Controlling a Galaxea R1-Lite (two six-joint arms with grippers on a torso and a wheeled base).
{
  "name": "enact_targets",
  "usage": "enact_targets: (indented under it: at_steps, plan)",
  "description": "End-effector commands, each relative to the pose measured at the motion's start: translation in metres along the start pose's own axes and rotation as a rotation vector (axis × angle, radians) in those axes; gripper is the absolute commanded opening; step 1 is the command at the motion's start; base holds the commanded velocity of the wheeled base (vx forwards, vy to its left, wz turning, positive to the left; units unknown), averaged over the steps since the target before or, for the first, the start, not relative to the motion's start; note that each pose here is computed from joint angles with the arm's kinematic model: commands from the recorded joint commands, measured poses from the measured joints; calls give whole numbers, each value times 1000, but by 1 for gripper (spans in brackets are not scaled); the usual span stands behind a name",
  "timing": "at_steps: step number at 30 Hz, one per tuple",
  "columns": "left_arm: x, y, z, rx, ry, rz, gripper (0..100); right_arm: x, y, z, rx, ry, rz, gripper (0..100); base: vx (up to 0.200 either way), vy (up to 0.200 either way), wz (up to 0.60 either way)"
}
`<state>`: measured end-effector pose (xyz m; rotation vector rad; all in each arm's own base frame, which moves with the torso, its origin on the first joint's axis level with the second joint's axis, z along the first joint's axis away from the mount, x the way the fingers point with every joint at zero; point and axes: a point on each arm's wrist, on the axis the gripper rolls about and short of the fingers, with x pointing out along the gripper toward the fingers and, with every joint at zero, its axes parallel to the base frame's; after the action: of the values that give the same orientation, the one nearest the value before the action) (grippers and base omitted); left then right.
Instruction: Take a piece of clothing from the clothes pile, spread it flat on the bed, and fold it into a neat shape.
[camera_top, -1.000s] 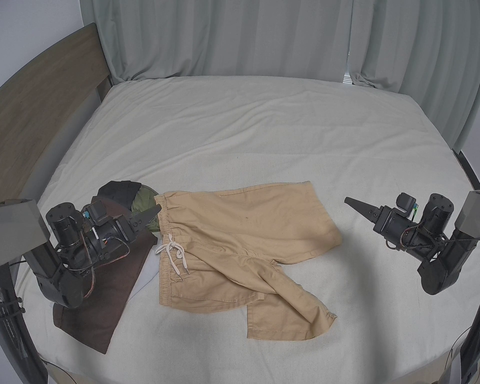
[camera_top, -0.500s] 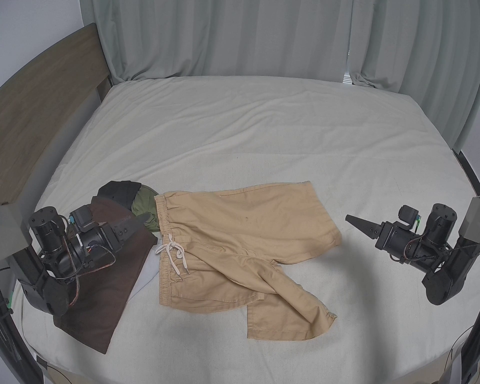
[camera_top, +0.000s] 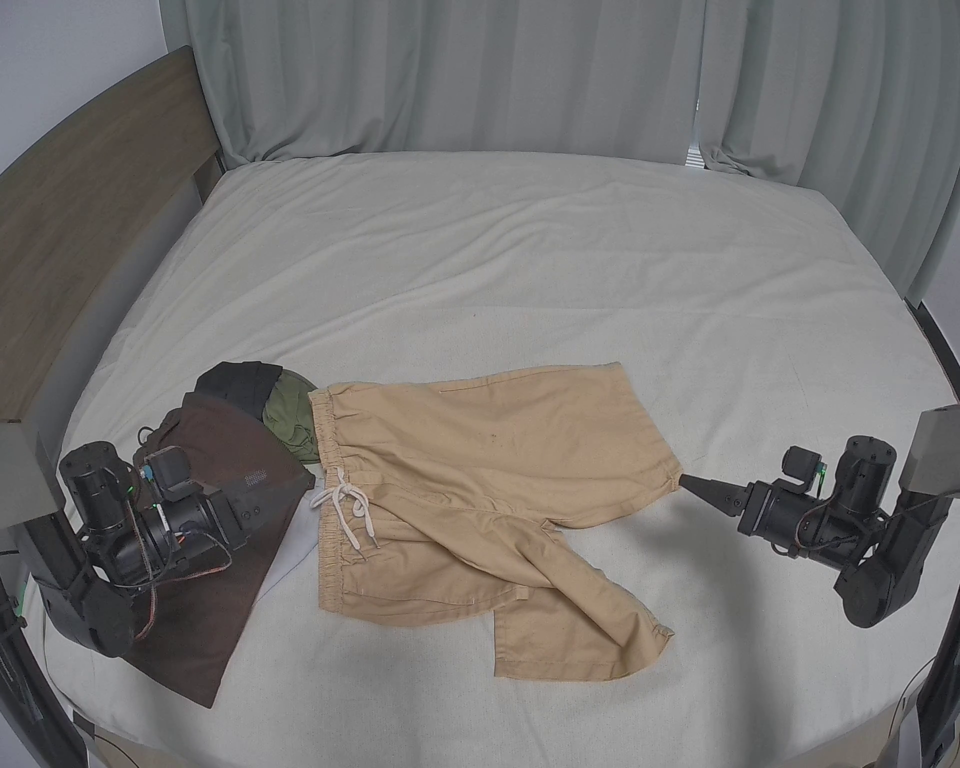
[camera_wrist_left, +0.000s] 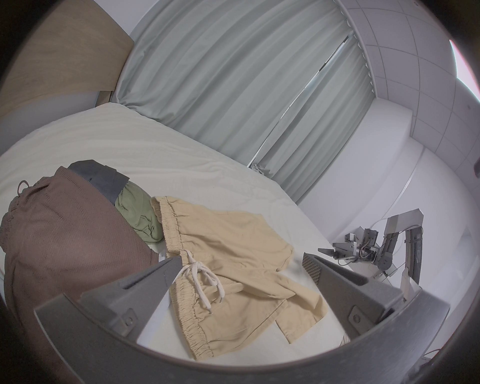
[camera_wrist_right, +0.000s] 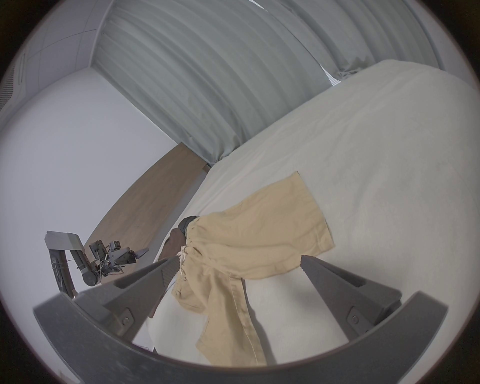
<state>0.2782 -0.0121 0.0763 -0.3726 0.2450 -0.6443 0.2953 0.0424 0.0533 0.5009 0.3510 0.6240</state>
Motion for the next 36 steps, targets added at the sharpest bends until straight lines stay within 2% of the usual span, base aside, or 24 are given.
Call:
enact_targets:
  at_steps: [1,9,10,14,23,28,36]
  plan:
    - [0,5,-9,-4,30,12,100,5,-8,-16,33,53,-17,100,0,0,0]
    - [3,12,-20,52,66,24,100,-3,-11,-39,89,141,-50,100,0,0,0]
    - [3,12,-20,57,68,23,100,-6,-10,-49,113,180,-60,100,0,0,0]
    - [2,12,-20,58,66,25,100,-10,-11,-61,143,229,-72,100,0,0,0]
    - [3,13,-22,56,72,25,100,-19,-9,-68,175,264,-97,100,0,0,0]
    - [3,13,-22,55,74,23,100,-31,-1,-84,208,344,-106,100,0,0,0]
    - [3,13,-25,51,83,24,100,-28,-9,-108,235,441,-127,100,0,0,0]
